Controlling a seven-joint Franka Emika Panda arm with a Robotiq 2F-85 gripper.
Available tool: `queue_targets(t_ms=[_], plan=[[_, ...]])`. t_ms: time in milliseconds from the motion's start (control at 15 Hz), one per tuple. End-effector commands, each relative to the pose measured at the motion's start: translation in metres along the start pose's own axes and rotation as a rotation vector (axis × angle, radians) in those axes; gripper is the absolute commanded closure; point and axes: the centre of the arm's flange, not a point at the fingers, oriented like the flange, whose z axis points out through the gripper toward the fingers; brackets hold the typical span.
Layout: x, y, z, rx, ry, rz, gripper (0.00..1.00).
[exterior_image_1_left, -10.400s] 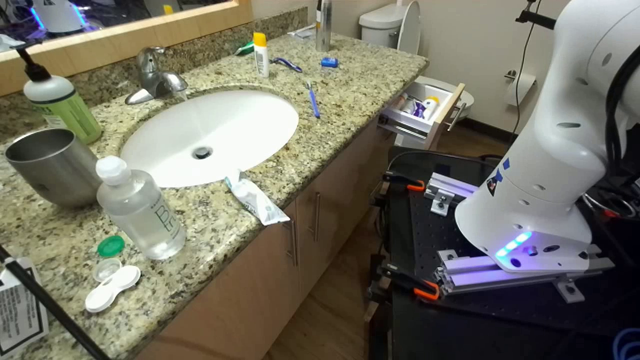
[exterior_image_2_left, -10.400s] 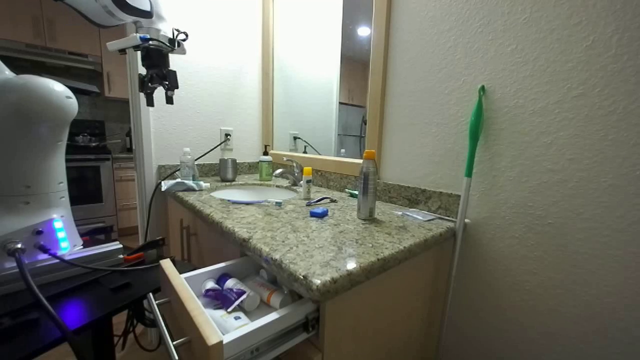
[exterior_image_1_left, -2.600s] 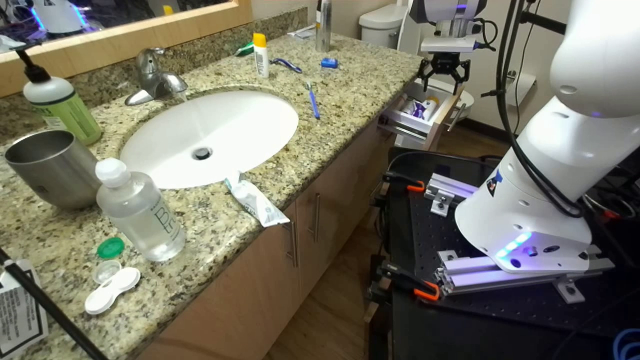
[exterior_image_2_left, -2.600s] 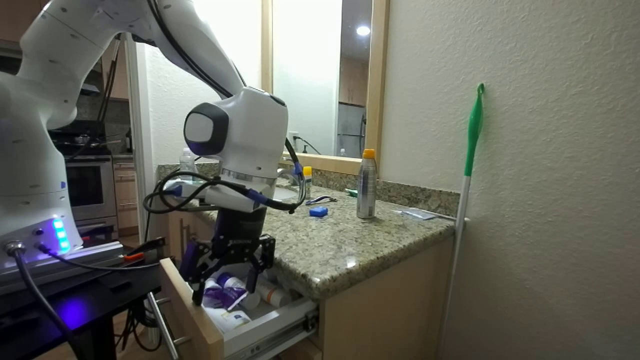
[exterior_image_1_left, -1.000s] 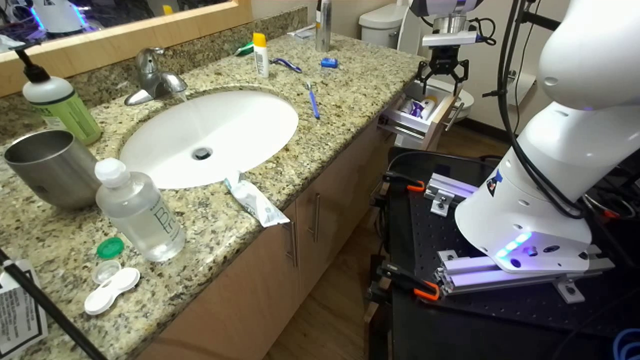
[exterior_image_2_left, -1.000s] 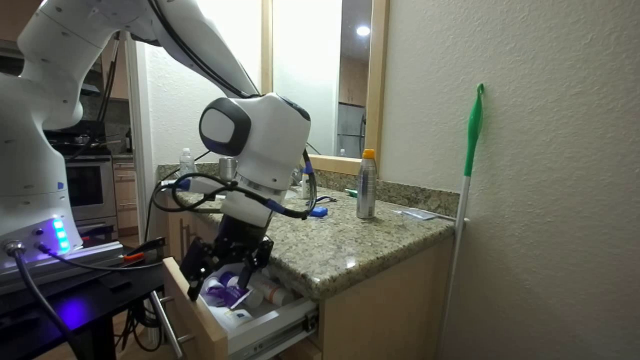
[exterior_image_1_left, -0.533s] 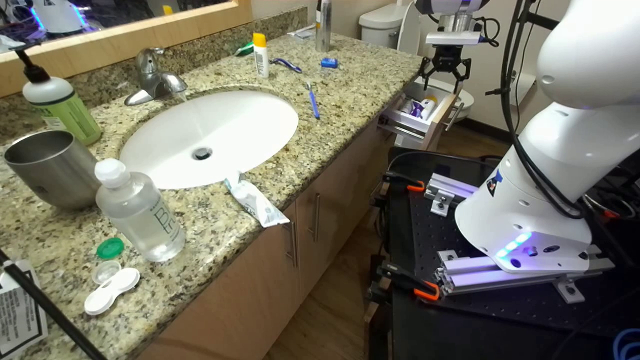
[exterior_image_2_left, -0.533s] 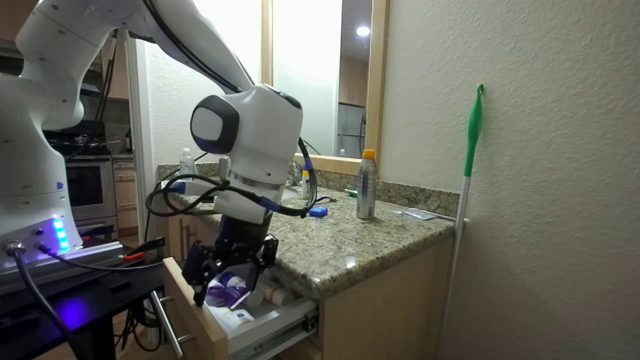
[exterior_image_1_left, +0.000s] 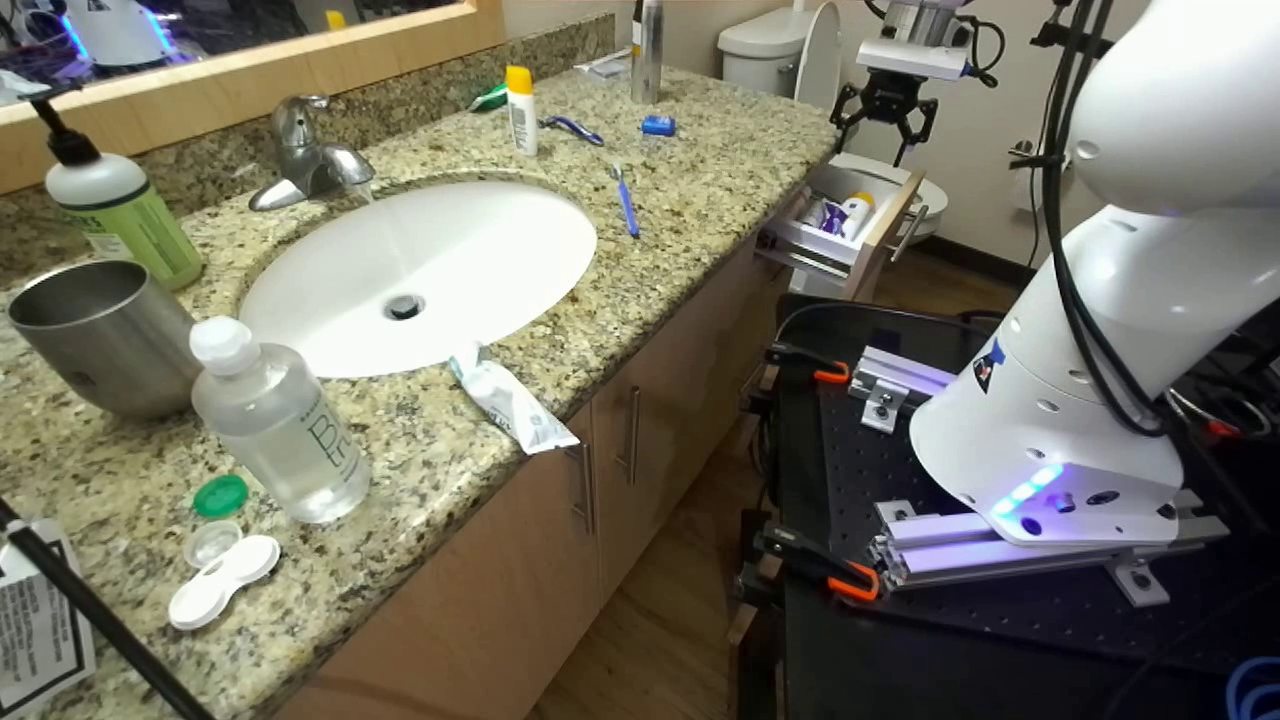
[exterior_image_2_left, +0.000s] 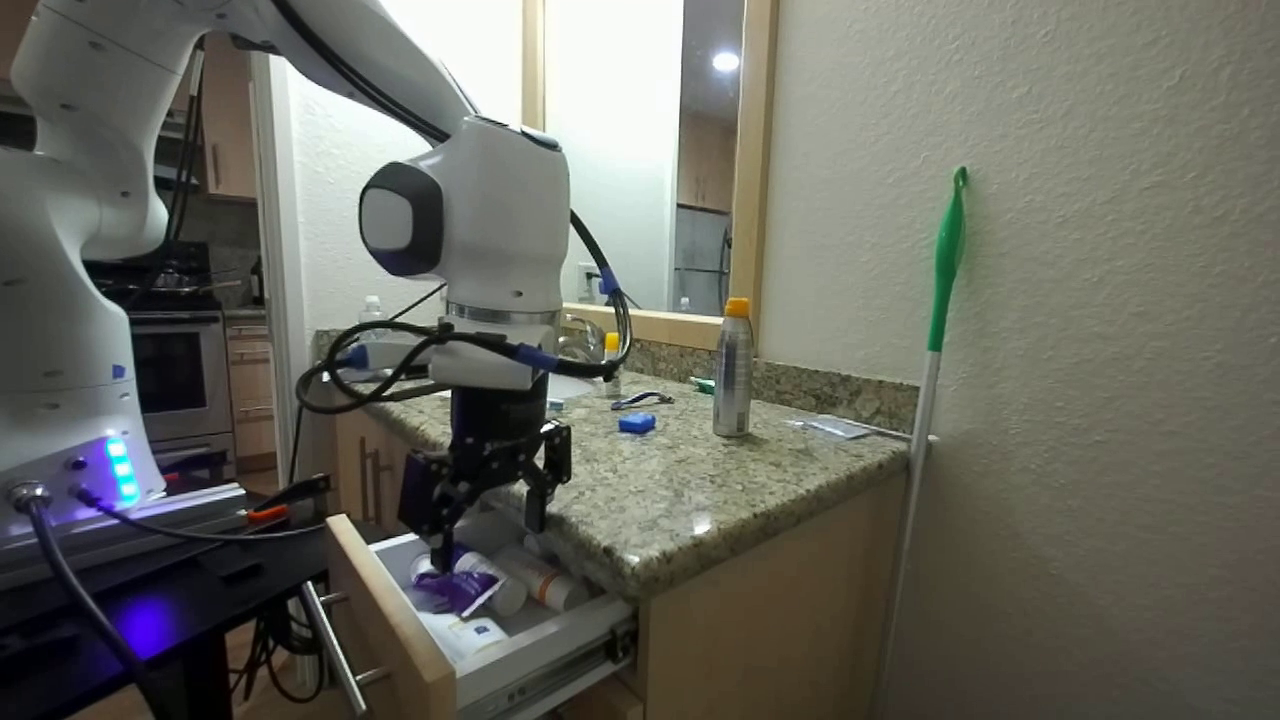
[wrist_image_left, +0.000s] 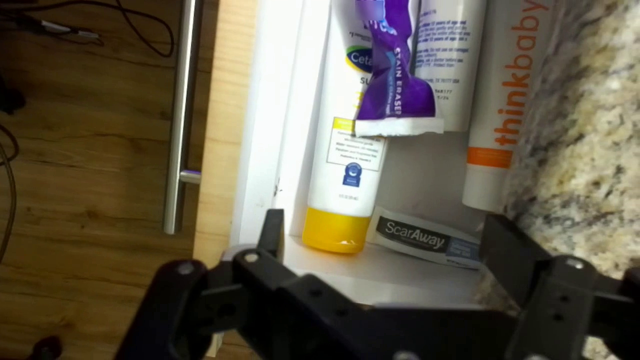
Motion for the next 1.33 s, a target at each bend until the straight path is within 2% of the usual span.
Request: queue_targets(t_ms=[0, 467, 1267], plan=[[-0.001, 0.000, 0.000, 0.001, 0.004, 0.000, 0.00], [0.009, -0.004, 0.025, -0.022, -0.020, 0.057, 0.00], [0.018, 0.004, 0.037, -0.032, -0.028, 0.117, 0.00]])
